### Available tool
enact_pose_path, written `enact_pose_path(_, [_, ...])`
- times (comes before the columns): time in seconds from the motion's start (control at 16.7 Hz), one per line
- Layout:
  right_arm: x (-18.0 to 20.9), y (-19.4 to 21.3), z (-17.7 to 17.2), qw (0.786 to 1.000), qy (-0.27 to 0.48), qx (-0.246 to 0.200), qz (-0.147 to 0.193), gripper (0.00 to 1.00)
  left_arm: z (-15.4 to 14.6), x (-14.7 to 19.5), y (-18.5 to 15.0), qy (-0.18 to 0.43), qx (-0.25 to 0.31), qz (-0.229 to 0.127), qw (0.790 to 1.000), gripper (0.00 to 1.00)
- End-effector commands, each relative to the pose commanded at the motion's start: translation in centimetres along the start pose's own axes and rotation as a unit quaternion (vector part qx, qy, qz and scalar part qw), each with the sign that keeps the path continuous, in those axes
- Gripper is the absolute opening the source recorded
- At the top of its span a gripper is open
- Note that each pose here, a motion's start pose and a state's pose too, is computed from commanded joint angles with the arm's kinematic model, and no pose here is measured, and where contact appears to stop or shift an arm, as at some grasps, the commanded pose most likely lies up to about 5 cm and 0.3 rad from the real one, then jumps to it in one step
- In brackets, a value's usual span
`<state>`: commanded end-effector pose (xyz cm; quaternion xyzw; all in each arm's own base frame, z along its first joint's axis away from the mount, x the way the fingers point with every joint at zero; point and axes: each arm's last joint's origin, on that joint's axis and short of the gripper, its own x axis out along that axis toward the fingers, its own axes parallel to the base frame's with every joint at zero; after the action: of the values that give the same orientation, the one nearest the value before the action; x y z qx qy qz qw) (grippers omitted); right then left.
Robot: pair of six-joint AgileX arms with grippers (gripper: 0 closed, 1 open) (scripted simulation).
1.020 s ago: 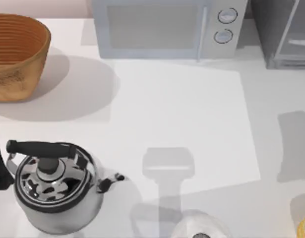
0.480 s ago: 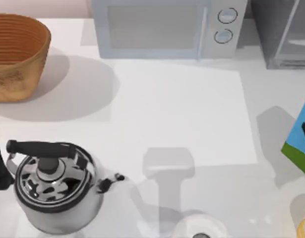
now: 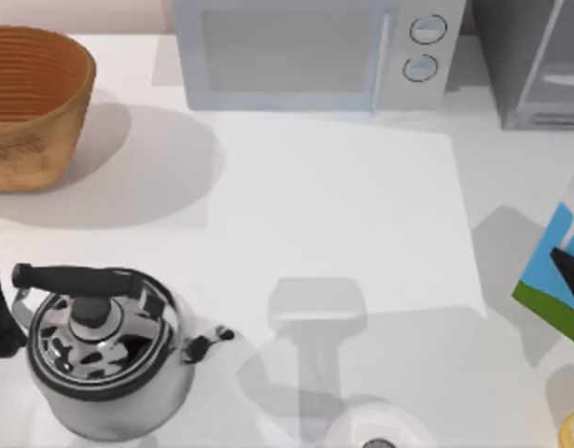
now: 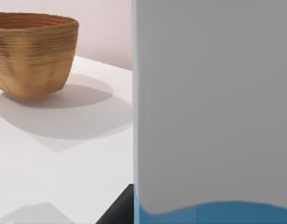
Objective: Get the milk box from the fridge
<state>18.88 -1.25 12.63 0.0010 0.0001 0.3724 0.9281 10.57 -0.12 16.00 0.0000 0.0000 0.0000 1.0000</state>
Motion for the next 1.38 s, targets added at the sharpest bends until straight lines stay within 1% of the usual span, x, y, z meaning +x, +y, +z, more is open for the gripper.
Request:
enact_pose_path(0.42, [0.2,0.1,-0.2,1.0,0.001,0.002,0.003,0.0,0.0,0.0,0.0,0.0,0.0,0.0,1.0,1.0])
enact_pose_path(1.02, [5.0,-0.1,-3.3,1.0,0.0,-0.001,0.001,0.0,0.0,0.0,0.0,0.0,0.0,0.0,1.0,1.0])
enact_pose_path(1.38, [5.4,0.0,-3.7,1.0,0.0,0.0,0.001,0.0,0.0,0.0,0.0,0.0,0.0,0.0,1.0,1.0])
